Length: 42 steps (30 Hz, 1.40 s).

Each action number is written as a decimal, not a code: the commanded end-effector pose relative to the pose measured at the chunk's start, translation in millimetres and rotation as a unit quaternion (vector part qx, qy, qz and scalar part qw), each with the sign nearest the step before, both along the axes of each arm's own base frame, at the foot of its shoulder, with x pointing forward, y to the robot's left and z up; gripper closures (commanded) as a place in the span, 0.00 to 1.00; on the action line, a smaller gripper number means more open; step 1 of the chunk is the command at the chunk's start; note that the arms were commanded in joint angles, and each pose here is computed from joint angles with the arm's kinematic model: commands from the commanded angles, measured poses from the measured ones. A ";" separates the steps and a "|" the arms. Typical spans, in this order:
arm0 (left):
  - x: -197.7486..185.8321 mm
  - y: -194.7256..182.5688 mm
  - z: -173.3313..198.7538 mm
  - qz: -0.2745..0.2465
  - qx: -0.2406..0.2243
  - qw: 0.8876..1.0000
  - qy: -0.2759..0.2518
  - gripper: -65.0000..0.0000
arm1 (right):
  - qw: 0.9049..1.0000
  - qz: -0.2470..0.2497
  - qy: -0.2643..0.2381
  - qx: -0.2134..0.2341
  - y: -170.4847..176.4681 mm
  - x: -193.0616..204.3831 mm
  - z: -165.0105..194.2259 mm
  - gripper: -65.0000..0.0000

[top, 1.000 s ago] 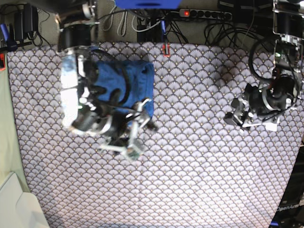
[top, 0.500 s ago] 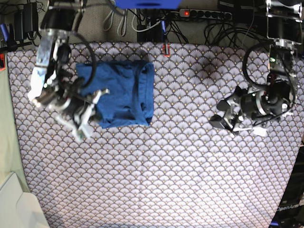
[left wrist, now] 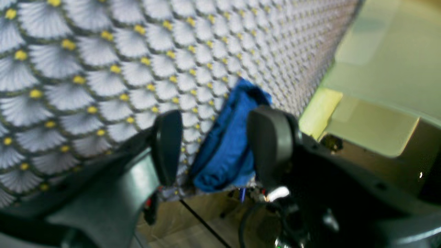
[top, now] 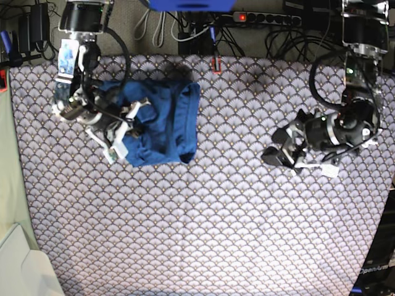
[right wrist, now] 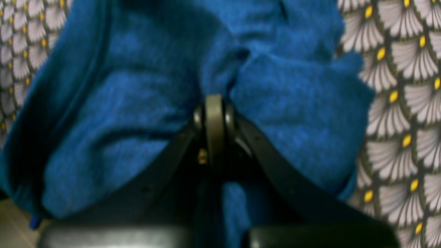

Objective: Fold the T-shirt properly
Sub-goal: 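Release the stack and pull the right gripper back beside it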

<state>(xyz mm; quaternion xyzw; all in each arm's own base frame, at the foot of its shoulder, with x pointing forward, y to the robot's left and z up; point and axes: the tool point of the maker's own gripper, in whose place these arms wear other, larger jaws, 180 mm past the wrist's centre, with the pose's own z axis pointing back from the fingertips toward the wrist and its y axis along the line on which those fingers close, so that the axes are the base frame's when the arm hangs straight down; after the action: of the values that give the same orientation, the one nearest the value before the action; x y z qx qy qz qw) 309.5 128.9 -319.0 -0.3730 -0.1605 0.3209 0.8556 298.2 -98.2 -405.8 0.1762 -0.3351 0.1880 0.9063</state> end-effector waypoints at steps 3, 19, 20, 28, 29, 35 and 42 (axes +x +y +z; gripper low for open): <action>-6.1 -23.7 22.8 -0.030 -0.051 0.998 -0.001 0.47 | 1.000 -0.003 -0.023 0.012 1.7 14.9 9.6 1.00; -40.7 -108.2 -2.2 -0.126 -0.094 0.986 0.054 0.48 | 0.989 -0.035 -0.125 -0.071 -52.4 17.7 84.9 1.00; -42.9 -112.4 -3.0 -0.134 -0.094 0.985 0.057 0.48 | 0.989 -0.042 -0.123 -0.074 -58.0 16.2 83.9 1.00; -40.0 -113.0 -15.7 -0.121 -0.080 0.988 0.062 0.69 | 0.986 -0.082 -0.120 -0.082 -85.8 12.8 84.5 1.00; -37.9 -108.5 -22.8 -0.110 -0.074 0.989 0.068 0.80 | 0.986 -0.082 -0.120 -0.082 -85.8 12.8 84.5 1.00; -47.5 -102.4 -60.5 -0.082 -0.076 0.985 0.131 1.00 | 0.987 -0.081 -0.110 -0.083 -86.1 5.7 78.0 1.00; -53.1 -135.0 -26.4 -0.111 -0.113 0.984 0.086 1.00 | 0.987 -0.081 -0.107 -0.083 -85.9 3.4 76.0 1.00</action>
<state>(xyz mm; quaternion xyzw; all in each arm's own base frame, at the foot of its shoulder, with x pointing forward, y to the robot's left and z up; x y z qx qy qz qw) 258.5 4.4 -363.3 -0.4179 -0.0379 0.2660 0.8679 293.3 -183.8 -343.9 0.0535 -0.4020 0.1547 0.9009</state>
